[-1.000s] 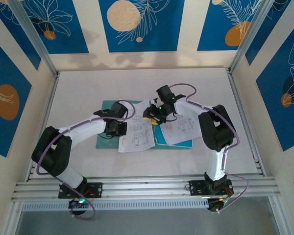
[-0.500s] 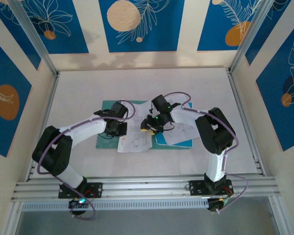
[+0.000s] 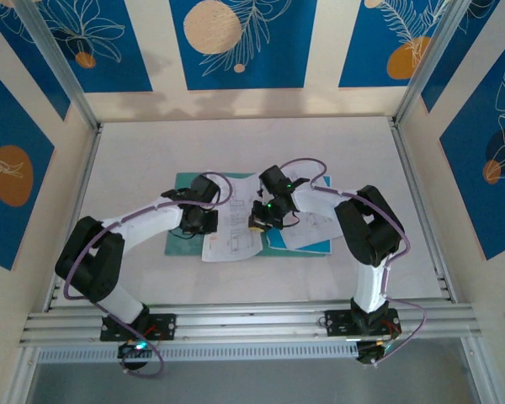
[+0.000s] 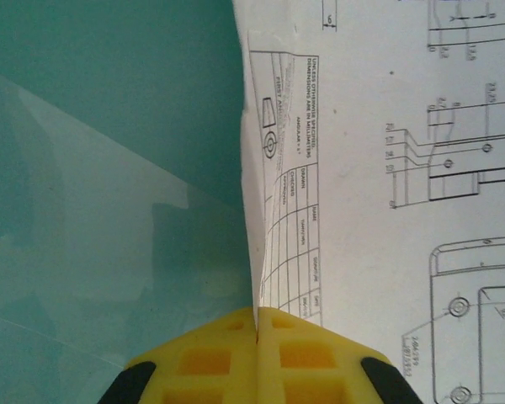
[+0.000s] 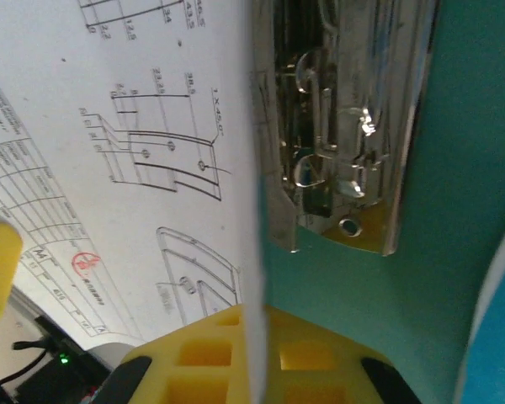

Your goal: Put the files into the folder

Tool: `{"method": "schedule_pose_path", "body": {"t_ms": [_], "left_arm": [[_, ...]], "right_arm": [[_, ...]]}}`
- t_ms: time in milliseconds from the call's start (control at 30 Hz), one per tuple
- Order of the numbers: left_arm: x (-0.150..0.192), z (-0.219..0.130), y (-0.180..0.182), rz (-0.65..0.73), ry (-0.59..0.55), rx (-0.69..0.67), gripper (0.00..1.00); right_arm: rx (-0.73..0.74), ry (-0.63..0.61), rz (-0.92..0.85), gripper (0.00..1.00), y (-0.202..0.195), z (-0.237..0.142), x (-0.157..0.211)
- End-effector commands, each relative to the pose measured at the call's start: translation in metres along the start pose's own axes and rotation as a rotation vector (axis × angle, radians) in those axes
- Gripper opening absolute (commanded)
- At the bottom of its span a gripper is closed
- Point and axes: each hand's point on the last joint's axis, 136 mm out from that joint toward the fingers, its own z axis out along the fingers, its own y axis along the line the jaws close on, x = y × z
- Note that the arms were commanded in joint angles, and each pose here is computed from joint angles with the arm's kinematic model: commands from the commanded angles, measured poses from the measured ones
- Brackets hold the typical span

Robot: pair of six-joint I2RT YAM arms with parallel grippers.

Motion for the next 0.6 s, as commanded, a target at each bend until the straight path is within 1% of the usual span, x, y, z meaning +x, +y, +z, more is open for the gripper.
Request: {"method": "schedule_pose_path", "body": {"t_ms": [0, 100, 200, 267, 367, 567], "left_arm": [[-0.002, -0.002, 0.008, -0.007, -0.002, -0.032, 0.0], [-0.002, -0.005, 0.012, -0.023, -0.011, -0.044, 0.01], [0.001, -0.013, 0.021, -0.075, -0.038, -0.06, 0.32], [0.006, -0.019, 0.029, -0.128, -0.058, -0.049, 0.4], [0.016, -0.023, 0.047, -0.231, -0.078, -0.02, 0.41], [0.04, -0.029, 0.096, -0.432, -0.103, -0.029, 0.35]], "right_arm": [[0.04, -0.026, -0.034, 0.0, -0.004, -0.016, 0.003], [0.073, -0.045, -0.045, 0.0, -0.011, -0.019, 0.003], [0.1, -0.083, -0.06, 0.0, -0.016, -0.025, -0.002], [0.116, -0.121, -0.073, 0.0, -0.018, -0.031, -0.008], [0.143, -0.19, -0.112, 0.0, -0.017, -0.044, -0.019], [0.205, -0.326, -0.191, 0.0, -0.01, -0.072, -0.043]]}}
